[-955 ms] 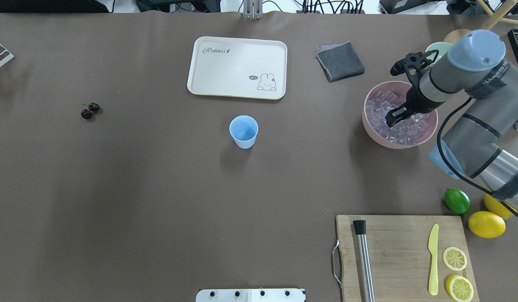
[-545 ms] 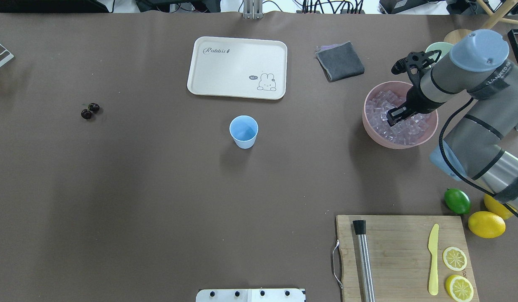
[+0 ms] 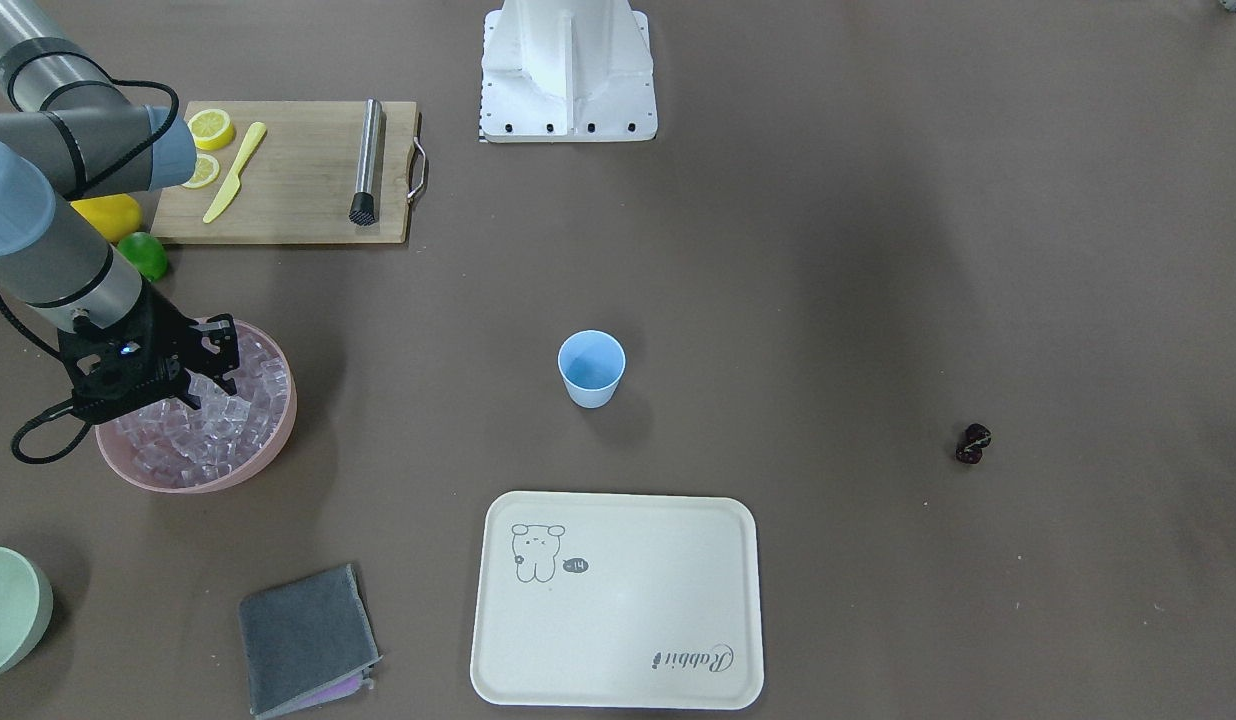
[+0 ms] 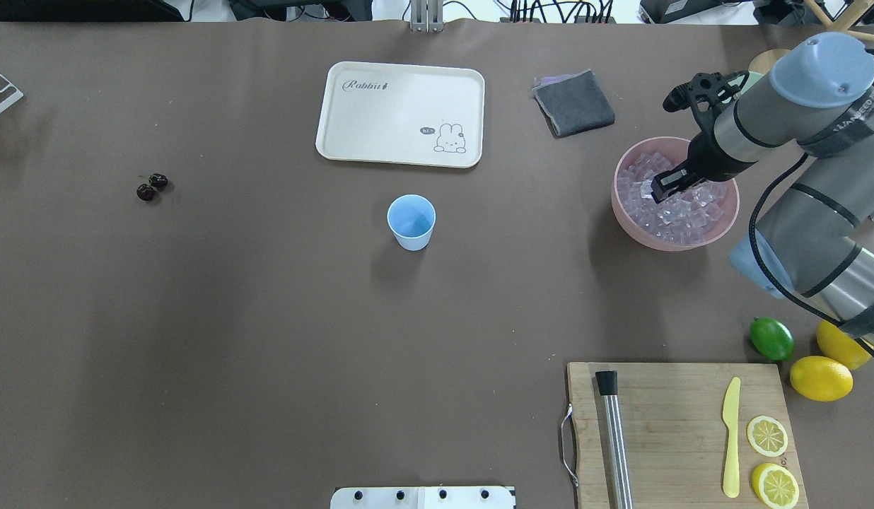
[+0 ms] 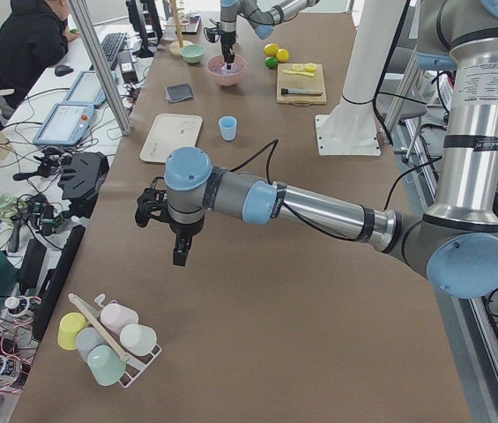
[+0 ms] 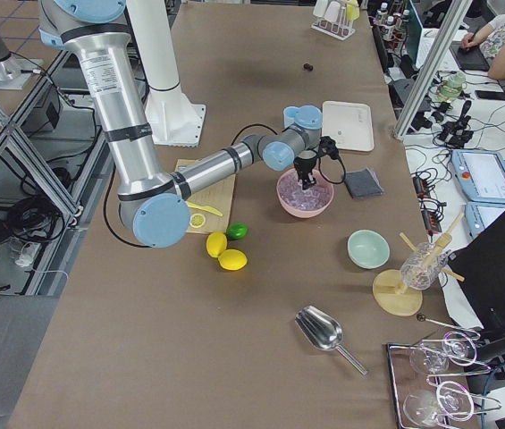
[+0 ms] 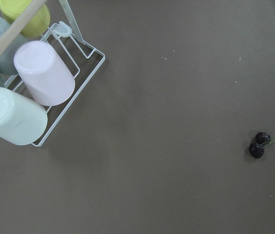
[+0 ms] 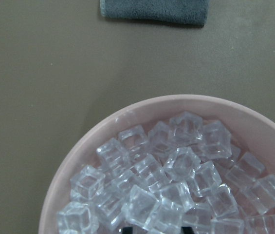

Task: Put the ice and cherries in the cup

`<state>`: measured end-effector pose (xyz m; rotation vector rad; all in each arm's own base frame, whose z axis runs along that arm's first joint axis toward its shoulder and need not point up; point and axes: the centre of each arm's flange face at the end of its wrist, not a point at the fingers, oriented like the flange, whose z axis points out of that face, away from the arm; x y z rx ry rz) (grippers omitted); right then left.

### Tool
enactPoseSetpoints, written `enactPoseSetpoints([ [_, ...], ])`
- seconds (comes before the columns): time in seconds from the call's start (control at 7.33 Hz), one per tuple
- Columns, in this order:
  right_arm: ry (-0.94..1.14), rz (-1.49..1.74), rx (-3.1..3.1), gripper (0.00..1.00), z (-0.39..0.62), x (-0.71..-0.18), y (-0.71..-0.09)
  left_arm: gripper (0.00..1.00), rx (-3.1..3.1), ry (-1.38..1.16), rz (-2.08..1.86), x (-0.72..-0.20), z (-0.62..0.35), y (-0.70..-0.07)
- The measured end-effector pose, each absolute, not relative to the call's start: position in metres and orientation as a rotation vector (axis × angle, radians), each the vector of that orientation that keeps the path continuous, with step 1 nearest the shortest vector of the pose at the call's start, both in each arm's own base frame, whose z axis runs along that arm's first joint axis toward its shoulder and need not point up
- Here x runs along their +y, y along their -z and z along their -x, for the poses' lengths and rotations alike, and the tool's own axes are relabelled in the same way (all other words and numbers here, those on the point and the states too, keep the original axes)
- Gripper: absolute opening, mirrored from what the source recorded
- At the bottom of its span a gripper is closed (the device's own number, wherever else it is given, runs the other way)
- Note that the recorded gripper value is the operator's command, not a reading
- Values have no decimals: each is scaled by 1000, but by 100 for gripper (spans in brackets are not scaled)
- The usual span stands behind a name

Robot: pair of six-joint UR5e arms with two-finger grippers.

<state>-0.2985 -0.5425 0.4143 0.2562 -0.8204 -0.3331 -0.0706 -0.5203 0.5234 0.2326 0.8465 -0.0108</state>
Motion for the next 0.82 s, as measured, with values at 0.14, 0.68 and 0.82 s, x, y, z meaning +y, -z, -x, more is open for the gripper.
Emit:
enactPoseSetpoints([
  [0.14,324,-255,-844,0,288,-547,-409,98,846,10,-236,-520,70,-523],
  [0.68,280,-244,-917,0,309,-565,-319,98,848,8,-237,-518,70,-523],
  [0.82,259,-233,-924,0,353,-562,-272,98,848,9,-236,-518,70,-524],
])
